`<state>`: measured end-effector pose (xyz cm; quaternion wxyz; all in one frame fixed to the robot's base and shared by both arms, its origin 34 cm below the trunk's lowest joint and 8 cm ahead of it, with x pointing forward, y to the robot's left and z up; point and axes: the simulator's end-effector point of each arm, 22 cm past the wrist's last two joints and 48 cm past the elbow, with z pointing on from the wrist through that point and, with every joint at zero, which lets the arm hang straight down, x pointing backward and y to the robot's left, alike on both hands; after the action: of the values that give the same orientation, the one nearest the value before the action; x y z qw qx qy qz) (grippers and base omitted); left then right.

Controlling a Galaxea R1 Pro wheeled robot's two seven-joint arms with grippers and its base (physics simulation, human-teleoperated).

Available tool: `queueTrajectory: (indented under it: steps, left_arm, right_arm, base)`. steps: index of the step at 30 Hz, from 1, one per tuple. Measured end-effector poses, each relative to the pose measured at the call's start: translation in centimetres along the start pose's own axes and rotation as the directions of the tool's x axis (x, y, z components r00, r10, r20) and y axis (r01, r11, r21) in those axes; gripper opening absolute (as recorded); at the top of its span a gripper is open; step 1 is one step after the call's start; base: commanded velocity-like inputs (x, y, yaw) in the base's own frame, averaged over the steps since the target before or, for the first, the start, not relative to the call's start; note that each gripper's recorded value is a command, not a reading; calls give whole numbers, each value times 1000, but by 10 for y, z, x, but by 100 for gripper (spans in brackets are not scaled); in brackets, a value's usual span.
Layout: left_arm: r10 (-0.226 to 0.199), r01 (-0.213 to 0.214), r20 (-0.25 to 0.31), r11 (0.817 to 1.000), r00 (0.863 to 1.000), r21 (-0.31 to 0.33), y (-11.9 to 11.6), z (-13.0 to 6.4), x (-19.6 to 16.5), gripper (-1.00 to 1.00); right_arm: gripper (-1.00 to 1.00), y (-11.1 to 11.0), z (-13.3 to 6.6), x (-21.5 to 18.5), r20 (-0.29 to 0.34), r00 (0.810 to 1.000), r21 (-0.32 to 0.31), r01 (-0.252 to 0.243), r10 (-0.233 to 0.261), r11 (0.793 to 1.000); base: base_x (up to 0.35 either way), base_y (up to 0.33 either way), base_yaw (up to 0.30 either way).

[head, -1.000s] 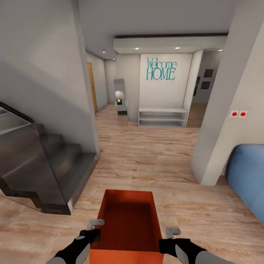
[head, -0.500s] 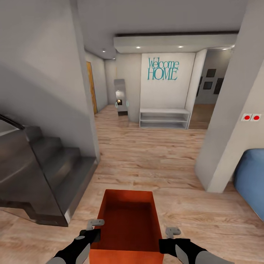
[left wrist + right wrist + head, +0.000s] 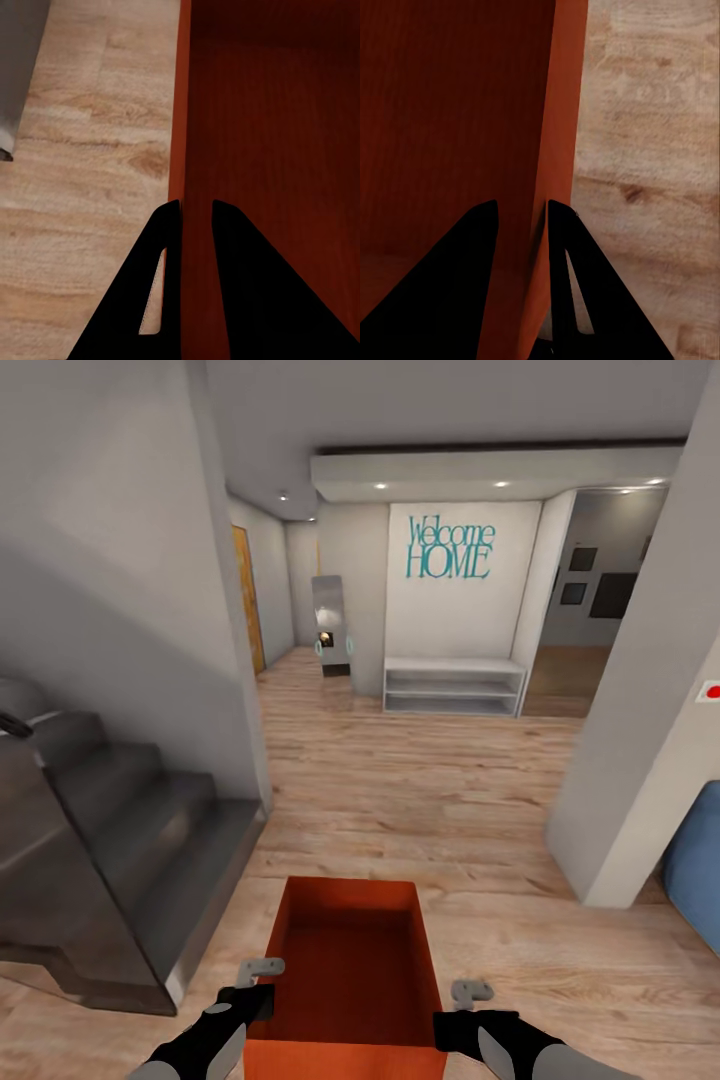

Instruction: Move the two storage containers from the living room to the garage. In the garage, place one container on the floor and stack the other container on top of it (either order is fine).

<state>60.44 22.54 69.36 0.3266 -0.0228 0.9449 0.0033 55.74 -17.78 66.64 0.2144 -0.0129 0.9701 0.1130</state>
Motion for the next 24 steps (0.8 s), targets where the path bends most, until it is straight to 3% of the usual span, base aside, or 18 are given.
queueTrajectory:
  steps: [24]
  left_arm:
    - [0,0,0,1000,1000,0,0,0,0,-100]
  right_arm:
    - [-100,0,0,0,0,1000,0,0,0,1000]
  base:
    - [328,57,0]
